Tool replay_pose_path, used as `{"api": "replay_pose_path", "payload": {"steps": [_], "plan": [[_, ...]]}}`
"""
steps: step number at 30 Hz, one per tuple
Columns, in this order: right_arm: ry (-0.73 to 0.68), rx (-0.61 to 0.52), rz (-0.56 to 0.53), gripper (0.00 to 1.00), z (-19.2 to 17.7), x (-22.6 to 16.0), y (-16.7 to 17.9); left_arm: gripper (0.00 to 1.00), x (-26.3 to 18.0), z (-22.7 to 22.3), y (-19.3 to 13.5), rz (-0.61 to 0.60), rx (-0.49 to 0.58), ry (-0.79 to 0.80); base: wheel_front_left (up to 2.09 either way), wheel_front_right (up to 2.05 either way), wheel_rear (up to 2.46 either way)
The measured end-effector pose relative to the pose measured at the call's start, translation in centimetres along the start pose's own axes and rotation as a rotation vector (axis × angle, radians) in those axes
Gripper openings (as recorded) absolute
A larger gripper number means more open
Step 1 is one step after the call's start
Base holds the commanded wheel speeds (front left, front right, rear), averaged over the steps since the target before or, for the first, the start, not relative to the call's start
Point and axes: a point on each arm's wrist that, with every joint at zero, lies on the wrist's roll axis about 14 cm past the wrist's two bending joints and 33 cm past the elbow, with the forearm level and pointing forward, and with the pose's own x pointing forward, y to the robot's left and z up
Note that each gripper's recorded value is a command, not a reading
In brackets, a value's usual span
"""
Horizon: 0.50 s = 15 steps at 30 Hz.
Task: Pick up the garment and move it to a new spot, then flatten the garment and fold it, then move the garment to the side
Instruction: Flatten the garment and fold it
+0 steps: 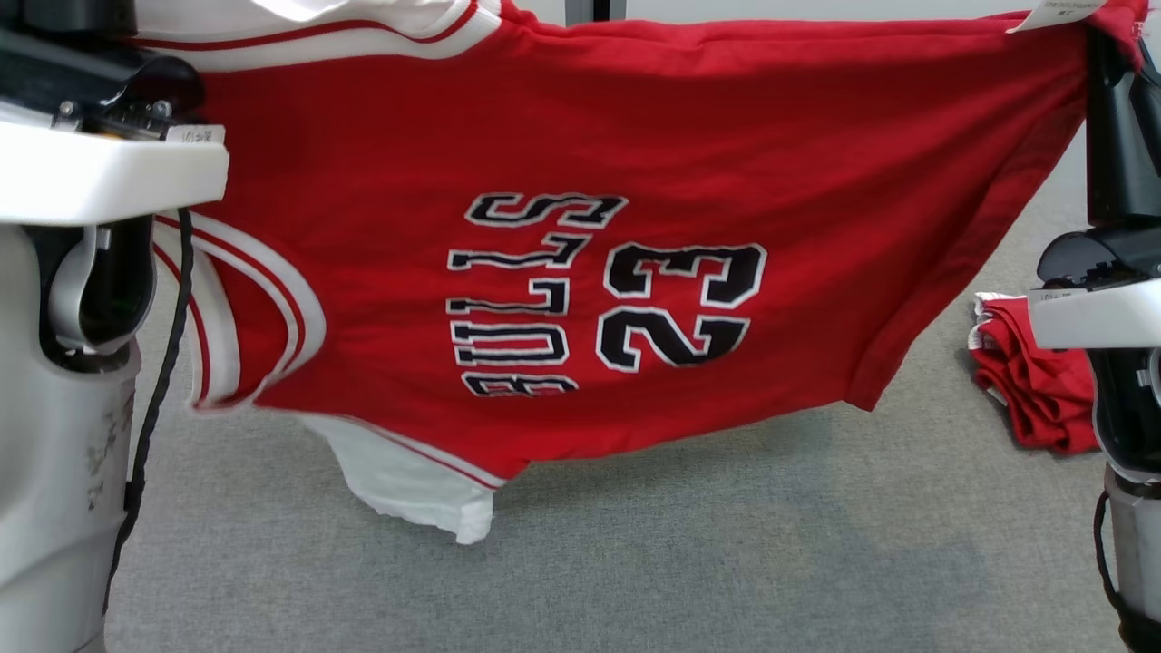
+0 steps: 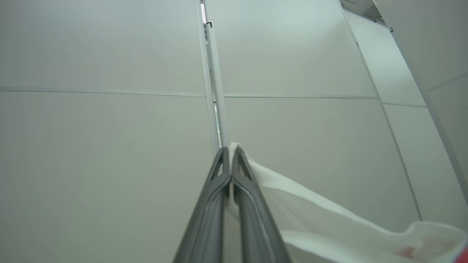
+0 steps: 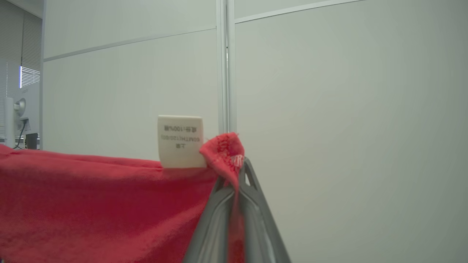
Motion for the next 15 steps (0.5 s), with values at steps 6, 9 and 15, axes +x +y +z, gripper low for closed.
{"api": "replay_pose_path", "payload": {"steps": [6,9,15], "plan": [[0.019,0.018,-0.016,0.0,-1.3,1.3,-0.8,0.0,1.3,-4.0,0.9,0.005,-0.031,0.096,0.0,0.0,0.0],[0.026,0.023,-0.02,0.0,-2.2,3.0,-1.3,0.0,2.3,-6.4,1.8,0.016,-0.035,0.133,0.0,0.0,0.0],[0.024,0.018,-0.011,0.0,-4.3,8.1,-1.9,0.0,4.9,-11.5,3.4,0.027,-0.043,0.176,0.0,0.0,0.0]]}}
